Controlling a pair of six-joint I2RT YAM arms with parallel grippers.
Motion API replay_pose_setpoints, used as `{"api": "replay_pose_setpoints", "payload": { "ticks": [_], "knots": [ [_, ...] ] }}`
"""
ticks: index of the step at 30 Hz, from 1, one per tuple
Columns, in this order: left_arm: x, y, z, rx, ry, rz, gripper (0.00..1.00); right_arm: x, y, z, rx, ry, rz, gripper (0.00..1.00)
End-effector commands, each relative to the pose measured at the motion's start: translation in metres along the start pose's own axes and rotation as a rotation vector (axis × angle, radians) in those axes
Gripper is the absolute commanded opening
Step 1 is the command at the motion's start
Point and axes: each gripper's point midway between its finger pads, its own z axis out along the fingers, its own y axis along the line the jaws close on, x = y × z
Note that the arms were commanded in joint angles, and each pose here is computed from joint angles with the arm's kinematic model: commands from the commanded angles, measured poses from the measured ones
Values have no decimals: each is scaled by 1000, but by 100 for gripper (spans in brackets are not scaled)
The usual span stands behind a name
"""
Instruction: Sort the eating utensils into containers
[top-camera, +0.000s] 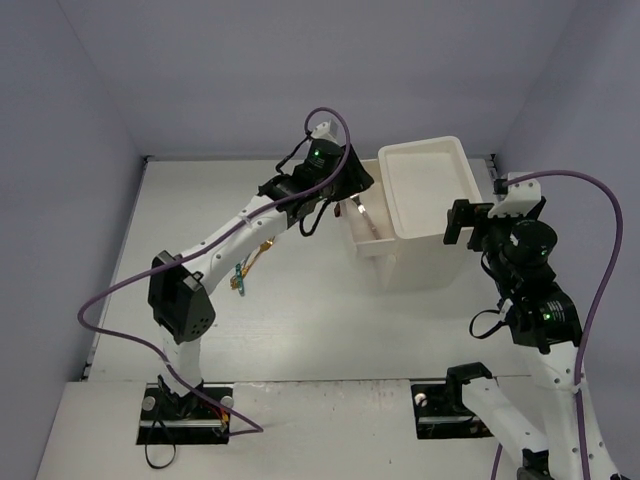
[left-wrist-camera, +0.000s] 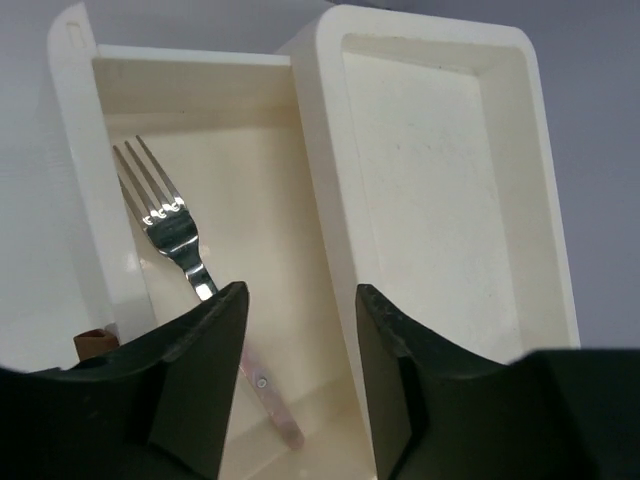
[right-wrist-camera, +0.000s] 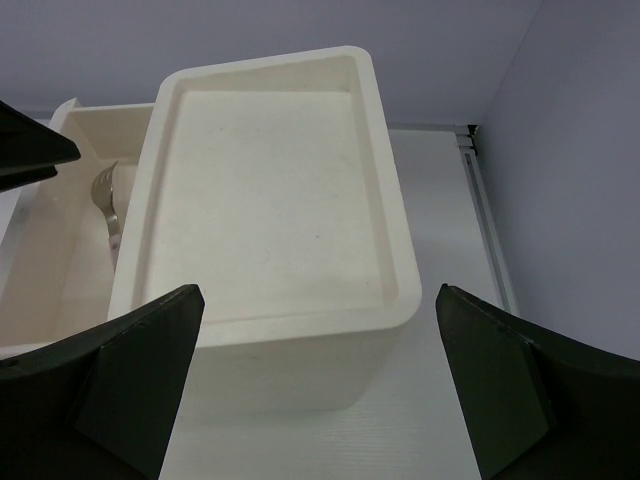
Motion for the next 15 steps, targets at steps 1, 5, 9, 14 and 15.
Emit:
{"api": "replay_pose_setpoints", "payload": {
  "ticks": [1,5,9,14,15],
  "knots": [
    [-44,-28,-68,52,-135,88,50,-15,-2,6,18,-42,-14,100],
    [-52,18,-100,-111,-155,231,51,-16,-4,5,25,-45,-14,100],
    [-56,98,-127,-306,-135,268,51,-13,-3,5,23,-38,-12,100],
    [-29,208,-151,-502,-43,194,52,-10,-2,7,20,-30,-13,100],
    [-24,232,-155,-563,-29,198,52,-9,-2,7,17,-29,-12,100]
  ]
}}
